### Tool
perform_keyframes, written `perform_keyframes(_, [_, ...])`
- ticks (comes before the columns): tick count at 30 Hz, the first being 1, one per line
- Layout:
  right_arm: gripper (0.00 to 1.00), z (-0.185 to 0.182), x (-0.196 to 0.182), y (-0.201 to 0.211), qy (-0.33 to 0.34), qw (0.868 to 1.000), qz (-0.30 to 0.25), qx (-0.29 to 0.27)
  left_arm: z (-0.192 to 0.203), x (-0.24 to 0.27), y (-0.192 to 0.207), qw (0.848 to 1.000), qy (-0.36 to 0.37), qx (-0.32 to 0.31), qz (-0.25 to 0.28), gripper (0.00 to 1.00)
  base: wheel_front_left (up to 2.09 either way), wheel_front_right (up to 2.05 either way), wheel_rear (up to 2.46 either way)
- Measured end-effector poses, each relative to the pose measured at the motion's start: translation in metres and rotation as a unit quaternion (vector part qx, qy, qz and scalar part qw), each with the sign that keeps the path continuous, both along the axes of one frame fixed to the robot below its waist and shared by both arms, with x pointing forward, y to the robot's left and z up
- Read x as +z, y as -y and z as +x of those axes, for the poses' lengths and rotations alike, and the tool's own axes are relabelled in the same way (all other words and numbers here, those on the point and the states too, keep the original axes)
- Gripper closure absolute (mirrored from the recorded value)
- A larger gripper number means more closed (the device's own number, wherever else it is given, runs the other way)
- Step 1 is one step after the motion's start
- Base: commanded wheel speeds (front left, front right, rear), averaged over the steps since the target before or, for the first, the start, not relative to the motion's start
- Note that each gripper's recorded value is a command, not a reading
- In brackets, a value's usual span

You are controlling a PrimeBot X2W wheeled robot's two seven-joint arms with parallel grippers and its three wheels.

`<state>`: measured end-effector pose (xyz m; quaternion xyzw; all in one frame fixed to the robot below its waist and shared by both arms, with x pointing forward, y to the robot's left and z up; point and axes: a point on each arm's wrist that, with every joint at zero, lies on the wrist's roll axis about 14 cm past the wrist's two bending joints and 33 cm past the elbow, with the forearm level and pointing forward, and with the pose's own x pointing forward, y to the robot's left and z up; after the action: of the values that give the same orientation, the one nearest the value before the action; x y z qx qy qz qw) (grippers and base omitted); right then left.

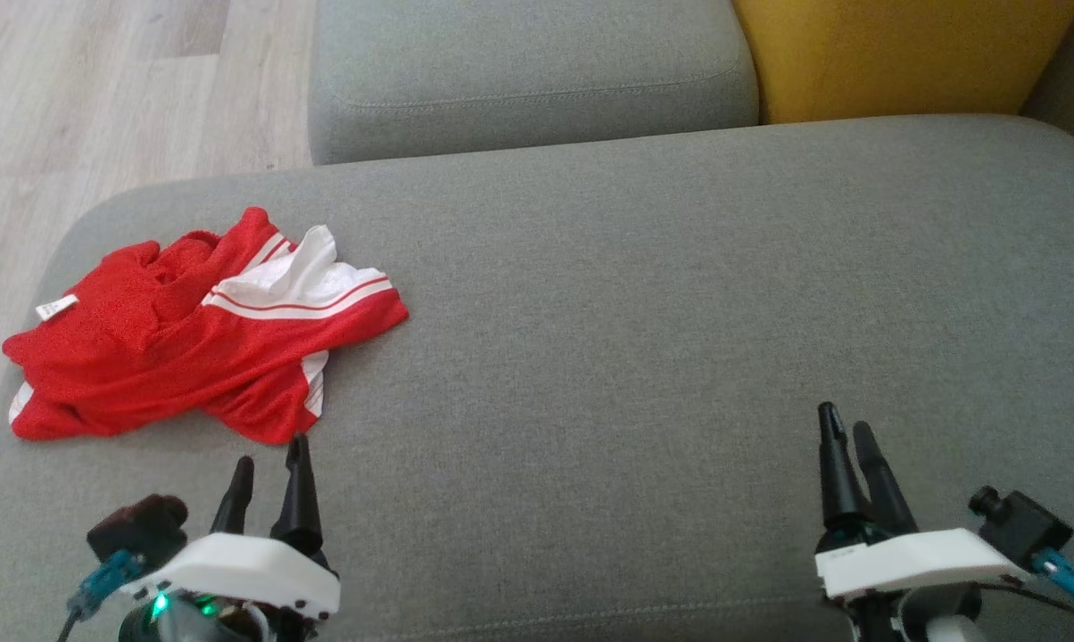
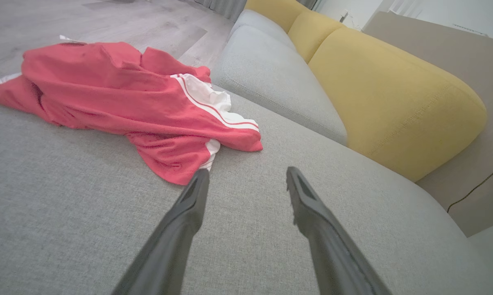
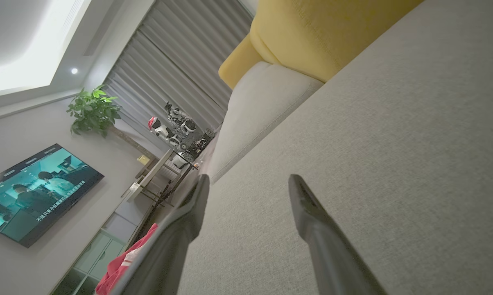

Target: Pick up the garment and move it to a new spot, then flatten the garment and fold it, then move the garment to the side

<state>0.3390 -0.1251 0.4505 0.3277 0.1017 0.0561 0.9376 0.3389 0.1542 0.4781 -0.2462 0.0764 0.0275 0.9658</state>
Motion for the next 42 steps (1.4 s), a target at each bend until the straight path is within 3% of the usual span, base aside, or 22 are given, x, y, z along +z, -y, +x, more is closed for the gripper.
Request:
perform_keyframes(23, [0.00,-0.010,0.011,-0.043,0.062,0.987,-0.120,0.086,-0.009,0.040,0.018,0.981,0.098,-0.031,0.165,0.00,0.00,0.00,0.00])
perform_keyframes(42, [0.00,-0.004,0.027,-0.051,0.128,0.960,-0.224,0.113,-0.015,0.054,0.018,0.957,0.145,-0.018,0.250,0.00,0.00,0.00,0.00])
